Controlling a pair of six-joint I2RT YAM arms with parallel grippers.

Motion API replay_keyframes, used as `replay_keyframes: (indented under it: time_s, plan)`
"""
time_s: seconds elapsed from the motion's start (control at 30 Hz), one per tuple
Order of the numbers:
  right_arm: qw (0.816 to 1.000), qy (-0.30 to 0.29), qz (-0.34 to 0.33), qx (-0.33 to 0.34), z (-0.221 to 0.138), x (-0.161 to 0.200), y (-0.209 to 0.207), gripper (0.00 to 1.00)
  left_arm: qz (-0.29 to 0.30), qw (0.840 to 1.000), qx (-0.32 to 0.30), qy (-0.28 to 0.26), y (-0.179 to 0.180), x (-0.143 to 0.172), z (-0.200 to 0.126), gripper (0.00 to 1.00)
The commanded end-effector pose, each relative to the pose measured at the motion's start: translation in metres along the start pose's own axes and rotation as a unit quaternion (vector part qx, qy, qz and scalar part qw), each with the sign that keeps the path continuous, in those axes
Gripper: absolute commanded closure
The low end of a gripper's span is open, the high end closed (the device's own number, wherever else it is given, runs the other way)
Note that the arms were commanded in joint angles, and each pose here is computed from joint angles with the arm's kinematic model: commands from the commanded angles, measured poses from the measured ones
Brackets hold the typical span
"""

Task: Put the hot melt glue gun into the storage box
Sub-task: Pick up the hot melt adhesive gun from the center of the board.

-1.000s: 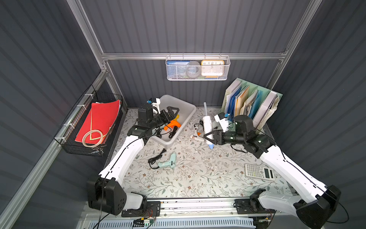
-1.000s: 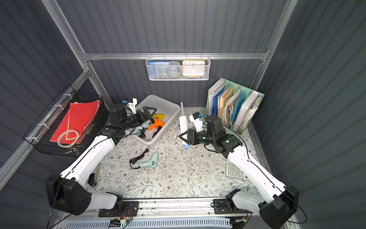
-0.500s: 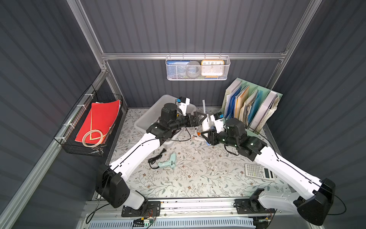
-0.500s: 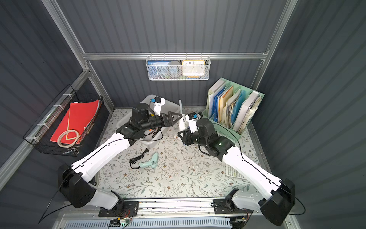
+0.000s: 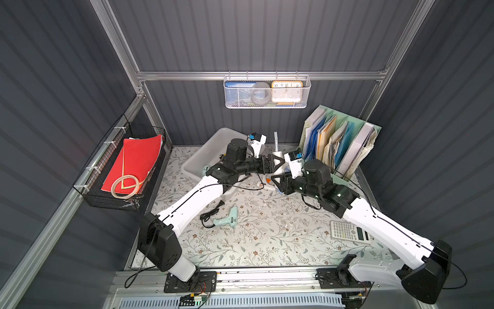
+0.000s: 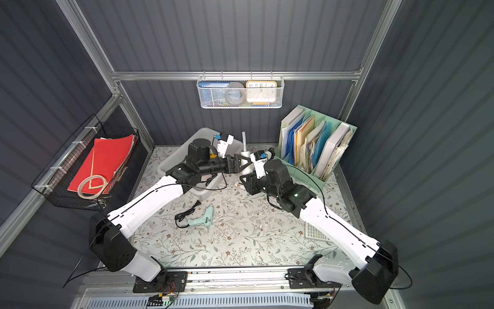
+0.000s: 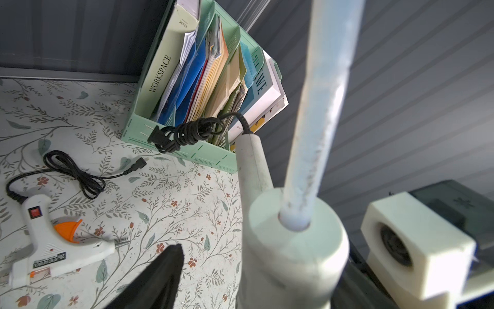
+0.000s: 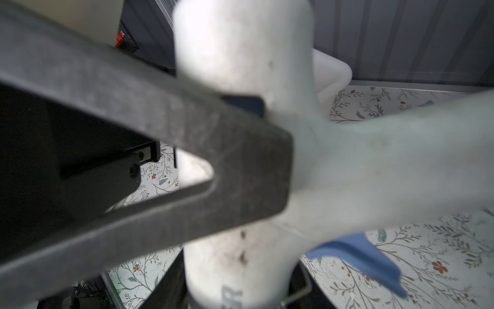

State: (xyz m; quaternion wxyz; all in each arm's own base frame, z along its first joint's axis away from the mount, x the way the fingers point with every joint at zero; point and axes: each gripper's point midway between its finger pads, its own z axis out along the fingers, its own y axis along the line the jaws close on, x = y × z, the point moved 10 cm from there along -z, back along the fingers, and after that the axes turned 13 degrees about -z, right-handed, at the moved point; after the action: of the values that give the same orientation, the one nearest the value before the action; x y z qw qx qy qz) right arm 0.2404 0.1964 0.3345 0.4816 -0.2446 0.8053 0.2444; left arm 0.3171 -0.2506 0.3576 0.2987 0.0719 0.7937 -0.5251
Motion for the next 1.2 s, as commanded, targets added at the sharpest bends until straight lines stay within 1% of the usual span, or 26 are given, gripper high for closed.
replay_keyframes:
  time_s: [0.0, 0.03, 0.07, 0.2, 0.23, 0.27, 0.4, 0.53, 0.57, 0.63, 0.7, 0.8, 0.9, 0.97, 1.03, 1.07, 1.13, 1.17]
  plan:
    - [0.998, -0.052, -0.020, 0.001, -0.005, -0.017, 0.004, 1.00, 0.002, 1.000, 0.023, 0.015, -0.002, 0.001, 0.004, 0.21]
    - [0.998, -0.053, -0.020, 0.000, -0.005, -0.017, 0.004, 1.00, 0.000, 1.000, 0.026, 0.016, -0.002, 0.002, 0.004, 0.23]
    - [0.999, -0.039, -0.019, 0.002, 0.005, -0.012, 0.003, 1.00, -0.003, 0.999, 0.030, 0.018, -0.001, 0.003, 0.005, 0.25]
    - [0.999, -0.036, -0.020, 0.002, 0.007, -0.012, 0.003, 1.00, -0.007, 0.999, 0.040, 0.029, -0.002, 0.004, 0.006, 0.42]
    - [0.999, -0.036, -0.020, 0.002, 0.008, -0.012, 0.003, 1.00, -0.012, 0.999, 0.035, 0.034, 0.003, 0.008, 0.008, 0.46]
    - [0.999, -0.036, -0.021, 0.002, 0.009, -0.012, 0.003, 1.00, -0.017, 0.999, 0.031, 0.040, 0.008, 0.013, 0.009, 0.52]
    - [0.999, -0.035, -0.021, 0.005, 0.010, -0.012, 0.002, 1.00, -0.021, 0.999, 0.028, 0.039, 0.009, 0.013, 0.008, 0.78]
    - [0.999, -0.036, -0.022, 0.010, 0.010, -0.013, 0.002, 1.00, -0.021, 0.999, 0.020, 0.030, 0.008, 0.012, 0.005, 0.98]
    - [0.999, -0.035, -0.022, 0.012, 0.010, -0.012, 0.001, 0.94, -0.021, 0.999, 0.015, 0.025, 0.008, 0.011, 0.004, 1.00]
    - [0.999, -0.033, -0.023, 0.013, 0.010, -0.012, 0.002, 0.82, -0.017, 1.000, 0.002, 0.010, 0.008, 0.010, 0.000, 1.00]
    - [0.999, -0.030, -0.024, 0.017, 0.010, -0.012, 0.001, 0.63, -0.011, 1.000, -0.010, -0.009, 0.006, 0.007, -0.007, 1.00]
    - [0.999, -0.028, -0.026, 0.022, 0.009, -0.010, 0.000, 0.43, -0.007, 0.999, -0.022, -0.040, 0.006, 0.000, -0.021, 1.00]
    - [0.999, -0.030, -0.025, 0.033, 0.007, -0.008, -0.002, 0.25, -0.012, 0.997, -0.027, -0.066, 0.010, -0.010, -0.037, 1.00]
    - [0.998, -0.034, -0.024, 0.040, 0.004, -0.007, -0.003, 0.16, -0.015, 0.996, -0.030, -0.083, 0.014, -0.018, -0.048, 1.00]
    - [0.998, -0.035, -0.023, 0.050, 0.003, -0.005, -0.005, 0.05, -0.018, 0.994, -0.035, -0.101, 0.018, -0.026, -0.061, 1.00]
    - [0.998, -0.033, -0.022, 0.056, 0.004, -0.003, -0.006, 0.01, -0.019, 0.993, -0.039, -0.112, 0.019, -0.030, -0.068, 1.00]
    - [0.997, -0.029, -0.020, 0.067, 0.004, 0.000, -0.007, 0.01, -0.018, 0.989, -0.051, -0.135, 0.022, -0.036, -0.082, 1.00]
    - [0.997, -0.041, -0.020, 0.070, -0.004, -0.003, -0.007, 0.01, -0.017, 0.987, -0.059, -0.146, 0.022, -0.039, -0.088, 1.00]
